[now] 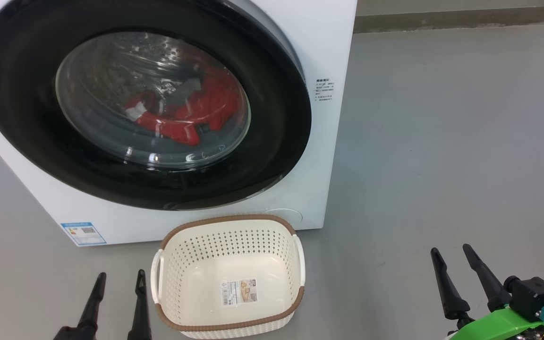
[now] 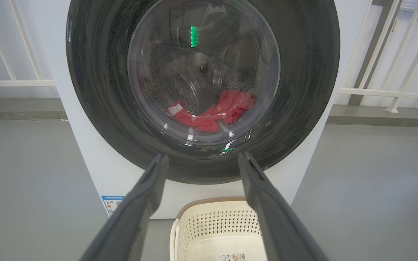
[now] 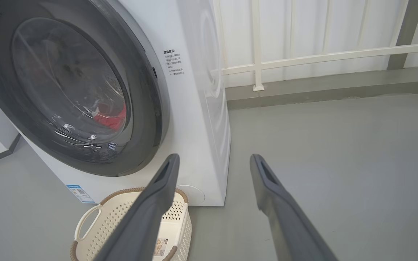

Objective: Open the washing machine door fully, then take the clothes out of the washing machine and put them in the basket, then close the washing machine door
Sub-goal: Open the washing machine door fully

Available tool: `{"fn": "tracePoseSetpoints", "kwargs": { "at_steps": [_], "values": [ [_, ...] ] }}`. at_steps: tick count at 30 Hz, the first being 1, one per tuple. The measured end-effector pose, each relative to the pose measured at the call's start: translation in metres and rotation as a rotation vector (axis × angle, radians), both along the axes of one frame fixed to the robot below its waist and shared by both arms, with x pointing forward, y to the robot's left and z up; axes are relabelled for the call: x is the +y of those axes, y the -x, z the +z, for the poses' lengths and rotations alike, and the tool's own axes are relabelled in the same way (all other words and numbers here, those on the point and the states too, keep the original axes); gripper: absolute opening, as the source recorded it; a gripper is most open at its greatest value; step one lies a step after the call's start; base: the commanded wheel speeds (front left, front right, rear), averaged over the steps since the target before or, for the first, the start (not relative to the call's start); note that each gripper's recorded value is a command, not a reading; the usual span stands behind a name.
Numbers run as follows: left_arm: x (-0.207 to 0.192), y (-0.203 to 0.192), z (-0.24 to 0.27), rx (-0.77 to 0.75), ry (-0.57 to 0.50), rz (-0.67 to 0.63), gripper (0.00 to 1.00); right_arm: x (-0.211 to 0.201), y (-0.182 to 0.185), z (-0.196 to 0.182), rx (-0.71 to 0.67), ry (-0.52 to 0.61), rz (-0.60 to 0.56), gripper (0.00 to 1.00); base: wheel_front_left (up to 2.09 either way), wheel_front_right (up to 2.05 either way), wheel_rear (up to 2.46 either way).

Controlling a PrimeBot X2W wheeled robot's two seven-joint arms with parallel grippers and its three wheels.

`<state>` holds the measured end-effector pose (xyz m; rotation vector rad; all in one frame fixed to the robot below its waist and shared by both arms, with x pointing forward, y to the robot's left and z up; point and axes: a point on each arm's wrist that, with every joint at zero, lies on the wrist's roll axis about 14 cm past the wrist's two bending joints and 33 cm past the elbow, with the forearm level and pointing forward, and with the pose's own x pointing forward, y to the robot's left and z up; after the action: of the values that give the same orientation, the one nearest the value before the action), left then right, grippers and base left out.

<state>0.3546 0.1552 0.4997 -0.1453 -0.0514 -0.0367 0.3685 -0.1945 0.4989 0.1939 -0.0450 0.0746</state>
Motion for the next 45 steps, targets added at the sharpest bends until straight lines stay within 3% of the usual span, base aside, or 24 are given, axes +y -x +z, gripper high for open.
{"fn": "tracePoseSetpoints", "kwargs": {
  "at_steps": [12,13,14,16,23,28,45],
  "values": [
    [-0.002,-0.001,-0.001,0.002,0.000,-0.007,1.00,-0.002,0.000,0.001,-0.002,-0.004,-0.008,1.00,0.00,0.00,0.00],
    [-0.002,-0.001,-0.001,0.002,0.000,-0.007,1.00,-0.002,0.000,0.000,-0.002,-0.002,-0.007,0.76,0.00,0.00,0.00],
    [-0.002,-0.001,-0.001,0.002,0.000,-0.007,1.00,-0.001,0.000,0.000,-0.002,0.000,-0.006,0.42,0.00,0.00,0.00],
    [-0.002,-0.001,-0.001,0.004,0.000,-0.006,1.00,0.000,0.000,0.000,0.000,0.013,-0.001,0.00,0.00,0.00,0.00],
    [-0.001,-0.001,-0.005,0.015,0.000,-0.003,1.00,0.006,-0.010,0.007,-0.020,-0.071,0.005,0.00,0.00,0.00,0.00],
    [-0.003,-0.002,-0.007,0.021,0.001,-0.008,1.00,0.018,-0.039,0.041,-0.110,-0.166,0.037,0.00,0.00,0.00,0.00],
    [0.003,-0.015,-0.007,0.022,-0.001,0.008,1.00,0.050,-0.125,0.130,-0.293,-0.282,0.169,0.00,0.00,0.00,0.00]
  ]
}}
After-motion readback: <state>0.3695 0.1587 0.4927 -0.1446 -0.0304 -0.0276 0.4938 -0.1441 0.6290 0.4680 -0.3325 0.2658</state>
